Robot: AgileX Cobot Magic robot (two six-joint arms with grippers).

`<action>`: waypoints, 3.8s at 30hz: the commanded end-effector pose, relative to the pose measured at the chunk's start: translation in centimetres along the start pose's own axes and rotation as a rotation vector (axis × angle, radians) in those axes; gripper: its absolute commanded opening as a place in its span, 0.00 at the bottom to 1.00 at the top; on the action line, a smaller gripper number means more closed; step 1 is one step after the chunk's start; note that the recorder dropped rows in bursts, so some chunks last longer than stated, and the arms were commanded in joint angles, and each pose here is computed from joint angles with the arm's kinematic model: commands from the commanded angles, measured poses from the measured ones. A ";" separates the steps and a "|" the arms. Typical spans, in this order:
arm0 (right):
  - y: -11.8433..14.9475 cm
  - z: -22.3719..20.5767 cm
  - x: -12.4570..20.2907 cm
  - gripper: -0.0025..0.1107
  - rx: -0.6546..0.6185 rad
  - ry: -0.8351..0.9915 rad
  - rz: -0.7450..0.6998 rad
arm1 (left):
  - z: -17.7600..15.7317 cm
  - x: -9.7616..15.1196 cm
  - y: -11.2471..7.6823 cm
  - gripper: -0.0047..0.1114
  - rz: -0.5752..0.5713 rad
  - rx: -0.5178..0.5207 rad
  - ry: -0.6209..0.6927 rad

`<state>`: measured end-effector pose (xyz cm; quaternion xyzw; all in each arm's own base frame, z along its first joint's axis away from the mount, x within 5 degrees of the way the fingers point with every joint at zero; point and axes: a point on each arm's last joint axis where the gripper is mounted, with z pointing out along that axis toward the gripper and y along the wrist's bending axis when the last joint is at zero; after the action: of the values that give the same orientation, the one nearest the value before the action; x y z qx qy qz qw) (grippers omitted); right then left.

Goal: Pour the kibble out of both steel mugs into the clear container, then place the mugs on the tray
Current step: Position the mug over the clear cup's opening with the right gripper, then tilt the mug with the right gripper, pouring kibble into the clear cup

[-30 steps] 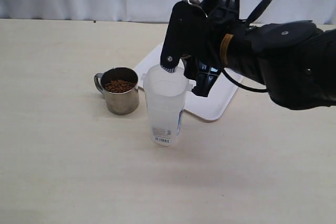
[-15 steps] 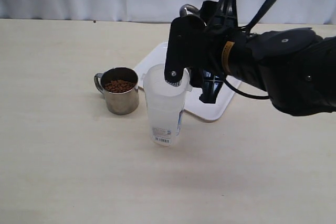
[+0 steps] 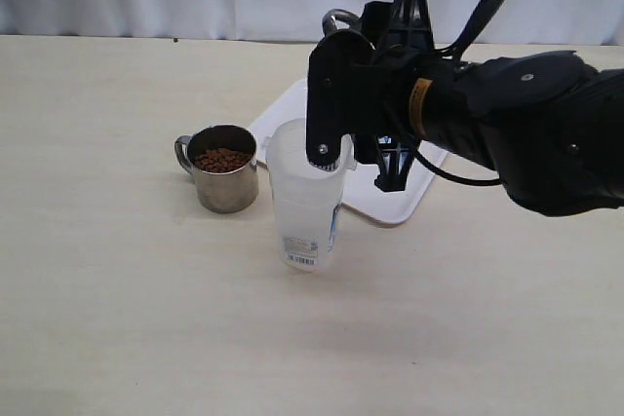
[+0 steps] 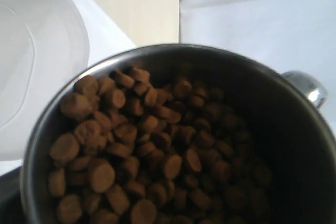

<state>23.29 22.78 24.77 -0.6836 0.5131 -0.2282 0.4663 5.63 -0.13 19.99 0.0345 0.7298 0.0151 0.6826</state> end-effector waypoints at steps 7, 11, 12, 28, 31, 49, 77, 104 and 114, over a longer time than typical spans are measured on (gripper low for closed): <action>-0.3 -0.2 -0.1 0.06 0.019 0.001 -0.116 | 0.0 0.0 0.0 0.04 -0.003 0.008 -0.013; -0.3 -0.2 -0.1 0.06 0.019 0.001 -0.153 | 0.0 0.0 0.0 0.04 -0.003 0.008 -0.013; -0.3 -0.2 -0.1 0.06 0.019 0.001 -0.167 | 0.0 0.0 0.0 0.04 -0.003 0.008 -0.013; -0.7 -0.1 -0.5 0.06 0.021 -0.025 -0.195 | 0.0 0.0 0.0 0.04 -0.003 0.008 -0.013; -0.3 0.3 -0.5 0.06 0.006 -0.021 -0.262 | 0.0 0.0 0.0 0.04 -0.003 0.008 -0.013; -0.6 0.9 -0.9 0.06 0.013 -0.020 -0.314 | 0.0 0.0 0.0 0.04 -0.003 0.008 -0.013; -1.0 0.9 -1.0 0.06 0.025 -0.020 -0.500 | 0.0 0.0 0.0 0.04 -0.003 0.008 -0.013; -1.2 0.9 -1.2 0.06 0.034 -0.025 -0.647 | 0.0 0.0 0.0 0.04 -0.003 0.008 -0.013; -2.0 0.8 -1.9 0.06 0.054 -0.076 -0.639 | 0.0 0.0 0.0 0.04 -0.003 0.008 -0.013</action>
<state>24.37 24.69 25.94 -0.8053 0.2618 -0.3526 0.3983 5.63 -0.13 19.99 0.0345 0.7298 0.0151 0.6826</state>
